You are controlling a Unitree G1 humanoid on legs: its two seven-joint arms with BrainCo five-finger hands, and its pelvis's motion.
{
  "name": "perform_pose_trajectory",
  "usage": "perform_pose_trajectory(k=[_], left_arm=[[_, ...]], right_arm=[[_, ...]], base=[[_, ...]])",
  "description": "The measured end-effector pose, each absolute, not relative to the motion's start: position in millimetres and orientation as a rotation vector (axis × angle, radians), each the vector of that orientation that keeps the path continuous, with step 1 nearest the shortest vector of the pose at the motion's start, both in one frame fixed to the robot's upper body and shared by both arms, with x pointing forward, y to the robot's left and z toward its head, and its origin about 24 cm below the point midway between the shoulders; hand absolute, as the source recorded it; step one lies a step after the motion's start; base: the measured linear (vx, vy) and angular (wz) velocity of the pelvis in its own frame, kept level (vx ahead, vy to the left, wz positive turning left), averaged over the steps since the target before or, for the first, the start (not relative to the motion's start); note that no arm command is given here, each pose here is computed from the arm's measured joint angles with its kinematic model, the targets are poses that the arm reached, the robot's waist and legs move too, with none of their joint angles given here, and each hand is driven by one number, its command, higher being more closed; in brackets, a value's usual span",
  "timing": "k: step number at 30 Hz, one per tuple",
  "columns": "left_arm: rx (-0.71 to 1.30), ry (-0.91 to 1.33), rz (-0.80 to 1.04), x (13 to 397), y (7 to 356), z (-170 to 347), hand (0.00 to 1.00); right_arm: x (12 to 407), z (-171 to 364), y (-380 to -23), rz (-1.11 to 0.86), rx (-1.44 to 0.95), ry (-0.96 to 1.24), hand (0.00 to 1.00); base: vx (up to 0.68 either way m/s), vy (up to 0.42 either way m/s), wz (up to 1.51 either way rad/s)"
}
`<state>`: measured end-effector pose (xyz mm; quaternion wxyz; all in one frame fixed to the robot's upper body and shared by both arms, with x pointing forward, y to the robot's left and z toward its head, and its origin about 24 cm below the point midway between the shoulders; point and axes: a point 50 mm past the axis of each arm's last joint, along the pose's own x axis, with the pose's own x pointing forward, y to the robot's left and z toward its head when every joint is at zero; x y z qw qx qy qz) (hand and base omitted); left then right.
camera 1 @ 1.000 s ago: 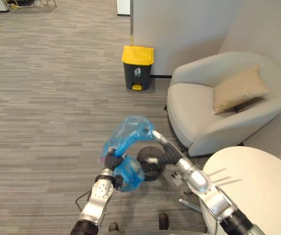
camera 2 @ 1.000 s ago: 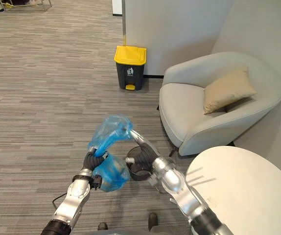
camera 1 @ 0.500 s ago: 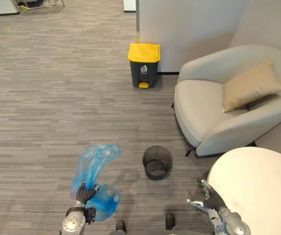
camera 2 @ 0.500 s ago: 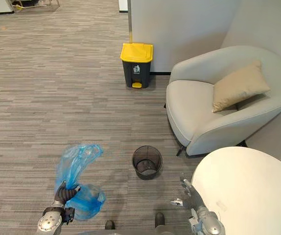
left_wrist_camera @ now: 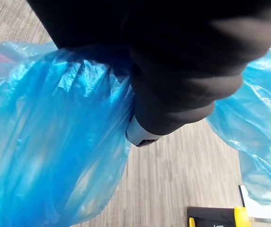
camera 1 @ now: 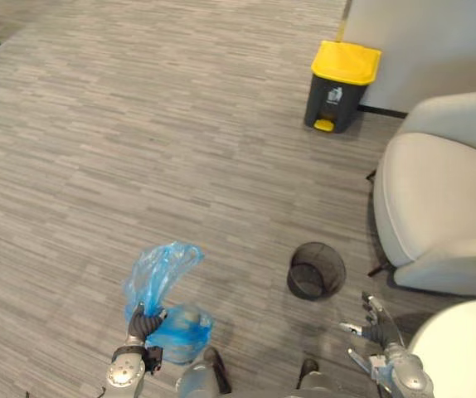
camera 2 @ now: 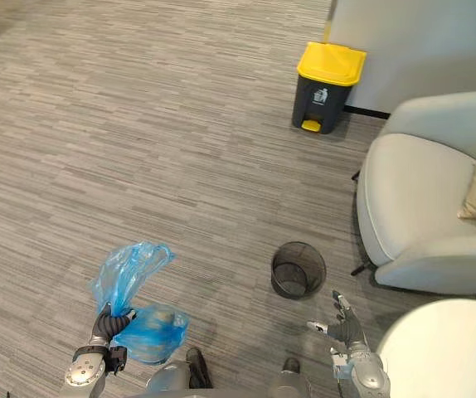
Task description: Gather rubbish on tea table into small bin, then transfer packed bag to large trash can.
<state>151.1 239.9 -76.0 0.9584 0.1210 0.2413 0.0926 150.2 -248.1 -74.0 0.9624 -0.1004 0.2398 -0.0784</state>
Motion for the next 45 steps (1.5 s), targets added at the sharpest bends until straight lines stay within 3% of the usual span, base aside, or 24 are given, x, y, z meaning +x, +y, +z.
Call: perform_pose_trajectory(k=[8, 13, 25, 32, 40, 45], left_arm=[[0.321, 0.456, 0.125, 162, 245, -67, 1.00], [0.317, 0.384, 0.094, 189, 236, -57, 1.00], [0.159, 0.437, 0.099, 157, 202, -73, 1.00], [0.129, 0.459, 0.084, 142, 191, -76, 1.00], [0.230, 0.299, 0.072, 181, 208, -44, 1.00], [0.223, 0.349, 0.105, 191, 213, -56, 1.00]], right_arm=[[141, -83, -232, -0.167, -0.142, 0.523, 0.00], [147, -79, -236, -0.155, -0.162, 0.501, 0.00], [169, -34, -233, -0.104, -0.227, 0.282, 0.00], [168, -39, -230, -0.080, -0.273, 0.310, 0.00], [177, -35, -217, -0.057, -0.263, 0.271, 0.00], [174, -53, -231, -0.079, -0.292, 0.370, 0.00]], base=[[0.37, 0.162, 0.44], [0.68, -0.038, 0.21], [0.68, -0.112, -0.57], [0.59, 0.250, -1.62], [0.53, 0.172, -0.73], [0.57, -0.078, 0.25]])
